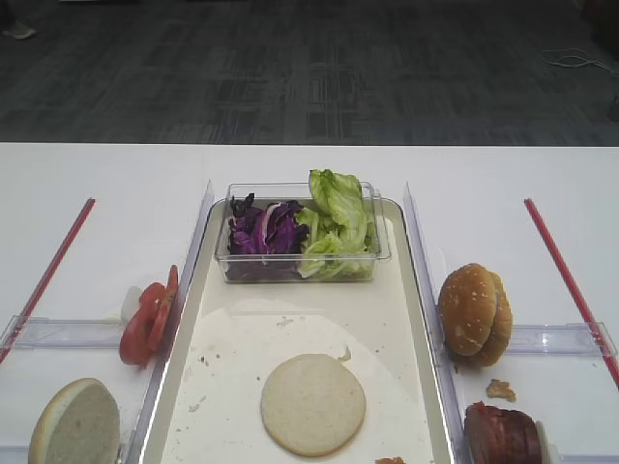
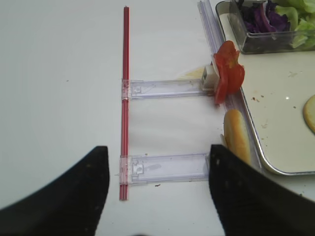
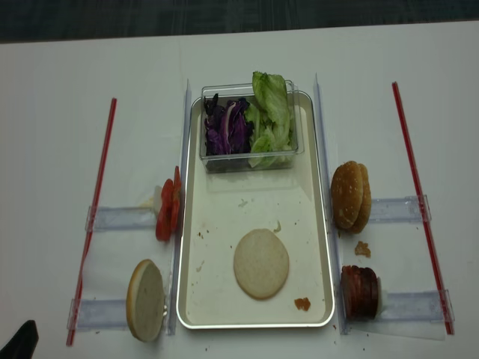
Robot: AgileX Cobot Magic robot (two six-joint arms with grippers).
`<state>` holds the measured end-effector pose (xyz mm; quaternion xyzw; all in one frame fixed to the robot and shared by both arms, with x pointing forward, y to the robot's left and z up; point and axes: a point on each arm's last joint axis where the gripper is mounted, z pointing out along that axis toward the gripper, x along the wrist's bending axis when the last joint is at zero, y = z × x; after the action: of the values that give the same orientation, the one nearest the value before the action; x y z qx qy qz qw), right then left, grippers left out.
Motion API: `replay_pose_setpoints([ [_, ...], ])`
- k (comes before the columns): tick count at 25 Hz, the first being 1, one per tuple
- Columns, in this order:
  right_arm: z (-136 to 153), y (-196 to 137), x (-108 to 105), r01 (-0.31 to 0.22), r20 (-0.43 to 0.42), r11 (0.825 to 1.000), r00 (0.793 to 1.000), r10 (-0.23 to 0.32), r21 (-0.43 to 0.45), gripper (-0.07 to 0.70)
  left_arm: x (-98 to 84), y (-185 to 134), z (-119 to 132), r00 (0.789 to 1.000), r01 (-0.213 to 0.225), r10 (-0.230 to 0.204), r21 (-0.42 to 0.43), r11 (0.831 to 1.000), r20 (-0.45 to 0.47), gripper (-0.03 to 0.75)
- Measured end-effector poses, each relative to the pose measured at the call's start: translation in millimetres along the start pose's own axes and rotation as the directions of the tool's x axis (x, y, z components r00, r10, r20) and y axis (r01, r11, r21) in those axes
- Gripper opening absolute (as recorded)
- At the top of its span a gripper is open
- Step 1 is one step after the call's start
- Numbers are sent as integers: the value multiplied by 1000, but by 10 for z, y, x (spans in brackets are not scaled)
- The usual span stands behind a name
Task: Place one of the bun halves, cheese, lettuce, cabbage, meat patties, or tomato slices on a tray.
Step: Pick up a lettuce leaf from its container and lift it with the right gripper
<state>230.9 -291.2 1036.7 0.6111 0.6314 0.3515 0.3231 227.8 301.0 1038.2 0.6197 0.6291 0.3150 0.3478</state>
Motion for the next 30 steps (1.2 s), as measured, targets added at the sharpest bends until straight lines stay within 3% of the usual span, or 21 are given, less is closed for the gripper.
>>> replay_pose_setpoints([
  [30, 0, 0, 2, -1, -2, 1000, 1000, 1, 0, 490, 0, 0, 0, 1000, 0, 0, 0, 1000, 0, 421],
])
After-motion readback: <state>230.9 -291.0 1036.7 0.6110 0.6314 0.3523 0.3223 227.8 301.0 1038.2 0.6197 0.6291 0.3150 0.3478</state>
